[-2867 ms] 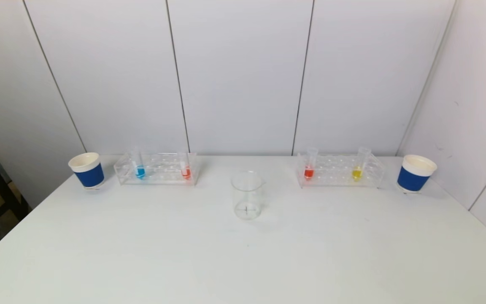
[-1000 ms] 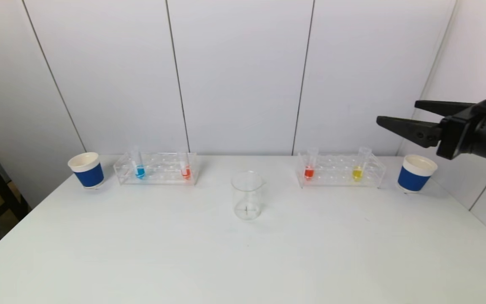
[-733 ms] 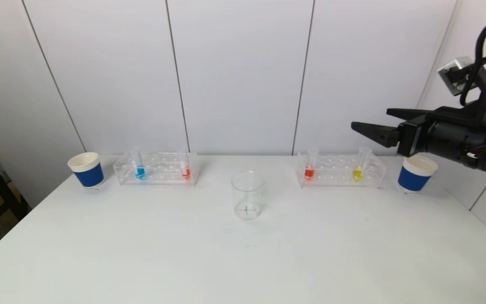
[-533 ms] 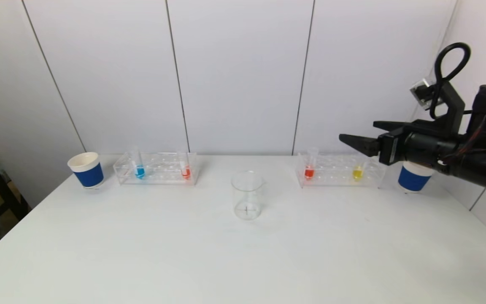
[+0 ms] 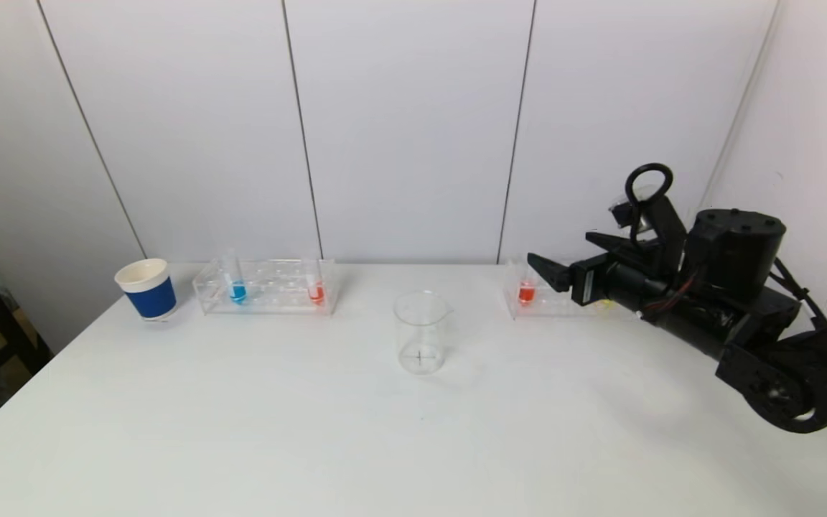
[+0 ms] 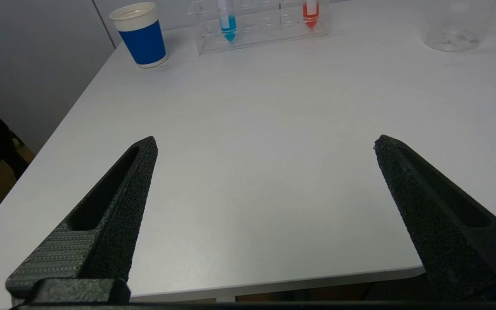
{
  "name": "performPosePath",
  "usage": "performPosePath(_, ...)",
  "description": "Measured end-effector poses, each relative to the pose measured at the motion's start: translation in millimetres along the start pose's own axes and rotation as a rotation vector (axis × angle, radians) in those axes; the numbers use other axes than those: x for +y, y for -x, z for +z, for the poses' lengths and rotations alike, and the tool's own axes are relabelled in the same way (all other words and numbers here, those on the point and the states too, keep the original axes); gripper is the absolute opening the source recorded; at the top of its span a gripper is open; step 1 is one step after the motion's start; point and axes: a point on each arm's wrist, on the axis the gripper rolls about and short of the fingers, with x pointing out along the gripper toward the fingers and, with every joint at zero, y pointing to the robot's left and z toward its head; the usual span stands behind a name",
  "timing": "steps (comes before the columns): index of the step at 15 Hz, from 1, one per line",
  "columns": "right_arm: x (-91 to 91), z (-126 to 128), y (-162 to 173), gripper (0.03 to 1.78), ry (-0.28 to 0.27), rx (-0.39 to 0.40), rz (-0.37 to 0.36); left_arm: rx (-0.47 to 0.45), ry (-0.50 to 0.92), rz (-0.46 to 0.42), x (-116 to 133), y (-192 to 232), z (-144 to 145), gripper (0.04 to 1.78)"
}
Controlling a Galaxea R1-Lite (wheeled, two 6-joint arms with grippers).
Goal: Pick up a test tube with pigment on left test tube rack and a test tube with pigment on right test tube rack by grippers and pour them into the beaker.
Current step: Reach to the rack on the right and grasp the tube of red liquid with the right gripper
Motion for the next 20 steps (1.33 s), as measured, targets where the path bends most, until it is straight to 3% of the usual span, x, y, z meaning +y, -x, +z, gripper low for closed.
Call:
performPosePath(9, 5.5, -49.9, -37.0, 1.77, -0.002, 0.034, -0.080, 0.000, 0.000, 0.000, 0.0, 0.0, 0.0, 1.76)
performPosePath(20, -8.3, -75.4, -75.1, 1.77, -0.014, 0.051, -0.137, 0.000, 0.000, 0.000, 0.0, 0.0, 0.0, 1.76)
